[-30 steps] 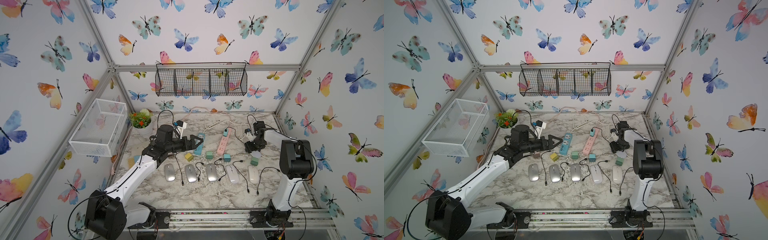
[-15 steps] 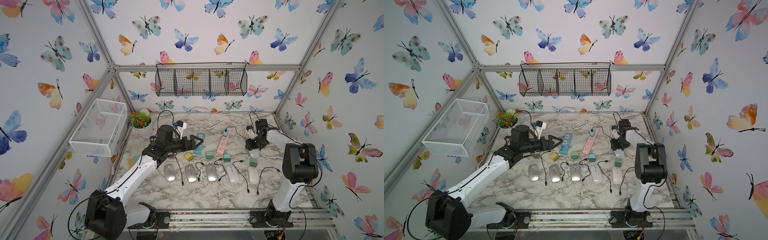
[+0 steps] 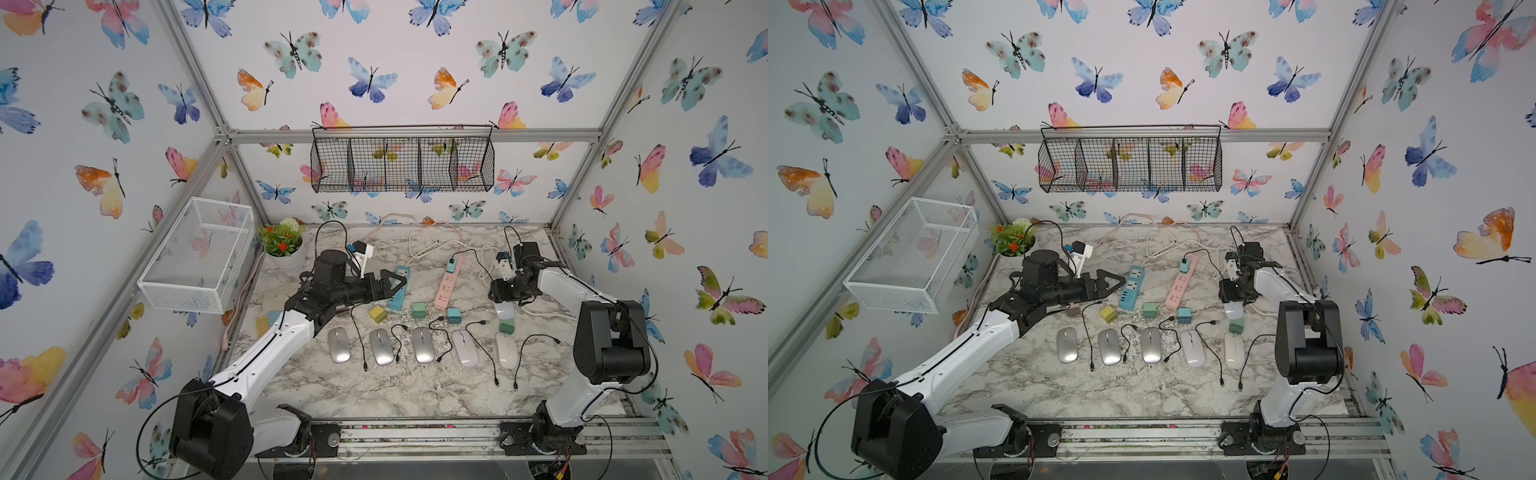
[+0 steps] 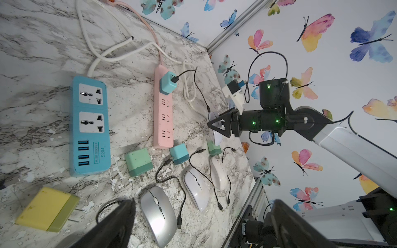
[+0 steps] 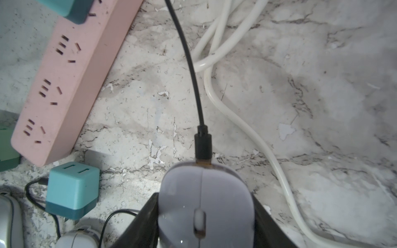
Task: Unplug the wireless mouse
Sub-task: Move the mouse to the center of the board.
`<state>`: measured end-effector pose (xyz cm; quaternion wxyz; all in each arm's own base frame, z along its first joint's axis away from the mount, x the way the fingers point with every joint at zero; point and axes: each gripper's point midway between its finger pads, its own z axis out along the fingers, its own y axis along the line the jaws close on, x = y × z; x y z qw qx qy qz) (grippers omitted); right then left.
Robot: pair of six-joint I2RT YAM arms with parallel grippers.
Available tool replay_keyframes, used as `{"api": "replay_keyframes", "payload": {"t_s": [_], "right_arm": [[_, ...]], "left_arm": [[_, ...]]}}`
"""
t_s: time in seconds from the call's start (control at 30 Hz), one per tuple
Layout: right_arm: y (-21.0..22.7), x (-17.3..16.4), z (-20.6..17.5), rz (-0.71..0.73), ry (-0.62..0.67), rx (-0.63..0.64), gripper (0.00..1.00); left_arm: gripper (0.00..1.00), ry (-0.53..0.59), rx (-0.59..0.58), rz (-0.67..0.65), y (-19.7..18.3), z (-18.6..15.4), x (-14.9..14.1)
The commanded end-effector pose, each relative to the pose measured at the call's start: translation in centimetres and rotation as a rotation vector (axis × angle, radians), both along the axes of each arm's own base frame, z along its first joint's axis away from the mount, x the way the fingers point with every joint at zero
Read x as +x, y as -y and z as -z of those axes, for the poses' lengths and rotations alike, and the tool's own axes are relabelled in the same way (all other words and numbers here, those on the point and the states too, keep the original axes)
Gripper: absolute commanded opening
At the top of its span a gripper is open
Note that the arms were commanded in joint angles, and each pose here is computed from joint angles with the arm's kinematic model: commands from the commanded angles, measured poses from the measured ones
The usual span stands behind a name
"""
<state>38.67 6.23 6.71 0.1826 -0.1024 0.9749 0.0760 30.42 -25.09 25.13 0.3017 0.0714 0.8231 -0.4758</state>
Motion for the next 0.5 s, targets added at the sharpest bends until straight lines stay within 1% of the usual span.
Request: {"api": "replay_keyframes", "payload": {"t_s": [0.0, 0.13, 0.2, 0.33, 0.4, 0.47], "right_arm": [[-0.7, 0.1, -0.1, 0.076, 0.004, 0.025, 0.41], [-2.1, 0.7, 0.5, 0.133, 0.013, 0.051, 0.41], [-3.4, 1.0, 1.1, 0.124, 0.005, 0.03, 0.41], [-4.3, 1.2, 2.7, 0.125, -0.017, -0.025, 0.42], [-4.3, 1.3, 3.3, 0.124, -0.011, -0.032, 0.44], [-4.4, 1.3, 3.5, 0.112, 0.008, -0.034, 0.46]], "left_arm": [[1.0, -0.002, -0.003, -0.014, 0.1, 0.7, 0.2], [1.0, -0.016, -0.017, -0.012, 0.4, 1.3, 0.0], [1.0, -0.023, -0.016, -0.011, 0.5, 1.6, -0.1], [1.0, -0.006, 0.006, -0.024, 0.3, 1.6, -0.1], [1.0, 0.034, 0.063, -0.065, -0.2, 1.5, 0.3], [0.98, 0.099, 0.172, -0.135, -0.8, 1.6, 0.6]]}}
